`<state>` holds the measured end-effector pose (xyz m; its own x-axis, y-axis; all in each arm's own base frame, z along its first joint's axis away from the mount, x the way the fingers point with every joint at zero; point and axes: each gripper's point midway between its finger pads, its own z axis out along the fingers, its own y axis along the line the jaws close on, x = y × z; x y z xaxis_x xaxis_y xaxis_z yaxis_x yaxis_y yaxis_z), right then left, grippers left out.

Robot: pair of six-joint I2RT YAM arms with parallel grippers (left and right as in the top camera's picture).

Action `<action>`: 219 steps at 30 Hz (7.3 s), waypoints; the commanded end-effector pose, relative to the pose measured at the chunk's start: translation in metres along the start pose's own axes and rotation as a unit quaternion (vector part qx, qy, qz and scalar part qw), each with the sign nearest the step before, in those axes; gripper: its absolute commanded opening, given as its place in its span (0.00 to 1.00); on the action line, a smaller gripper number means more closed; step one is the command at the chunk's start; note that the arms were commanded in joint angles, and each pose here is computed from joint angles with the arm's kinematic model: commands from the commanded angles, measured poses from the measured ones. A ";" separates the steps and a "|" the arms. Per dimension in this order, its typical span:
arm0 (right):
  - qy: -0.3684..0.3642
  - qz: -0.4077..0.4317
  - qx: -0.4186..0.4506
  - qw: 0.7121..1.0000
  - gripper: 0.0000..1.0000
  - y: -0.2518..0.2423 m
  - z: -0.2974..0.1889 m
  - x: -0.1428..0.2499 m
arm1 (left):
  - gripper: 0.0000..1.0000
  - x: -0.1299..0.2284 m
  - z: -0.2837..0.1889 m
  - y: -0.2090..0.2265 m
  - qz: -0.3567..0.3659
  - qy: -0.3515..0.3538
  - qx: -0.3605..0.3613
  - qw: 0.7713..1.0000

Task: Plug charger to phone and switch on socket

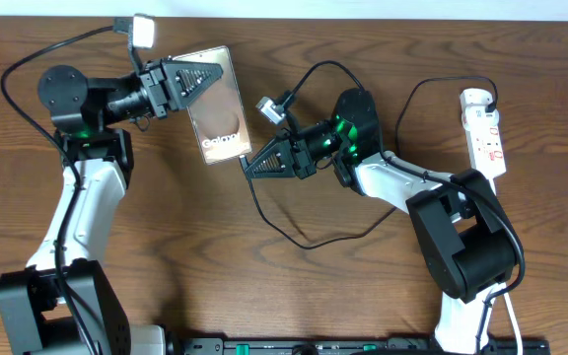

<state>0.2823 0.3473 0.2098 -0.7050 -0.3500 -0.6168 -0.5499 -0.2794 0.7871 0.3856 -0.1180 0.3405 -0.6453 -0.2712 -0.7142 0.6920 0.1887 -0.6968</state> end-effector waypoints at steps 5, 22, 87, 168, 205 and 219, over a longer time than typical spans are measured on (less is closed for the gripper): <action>0.007 0.021 -0.005 1.000 0.01 0.005 0.007 -0.001 | 0.07 -0.011 0.000 0.001 0.032 -0.026 -0.012 0.999; -0.006 -0.006 -0.002 1.000 0.01 0.008 0.012 -0.007 | 0.07 -0.012 -0.001 0.012 0.018 -0.037 -0.030 0.999; -0.024 -0.015 0.004 1.000 0.01 0.010 0.010 -0.015 | 0.07 -0.012 -0.001 0.014 -0.019 -0.040 -0.032 0.998; -0.037 -0.019 0.010 0.999 0.01 0.008 0.009 -0.019 | 0.07 0.000 0.014 0.009 -0.011 -0.016 -0.017 1.000; -0.036 -0.023 0.010 0.999 0.01 0.008 0.009 -0.019 | 0.07 -0.008 -0.002 0.016 -0.044 -0.030 -0.031 0.998; -0.035 -0.023 0.010 0.999 0.01 0.008 0.009 -0.019 | 0.07 -0.005 -0.002 0.014 -0.031 -0.021 -0.026 0.999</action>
<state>0.2829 0.3587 0.2222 -0.7123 -0.2972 -0.6358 -0.5726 -0.2778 0.7714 0.4032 -0.1090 0.3304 -0.6830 -0.3526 -0.6397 0.6016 0.2252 -0.7664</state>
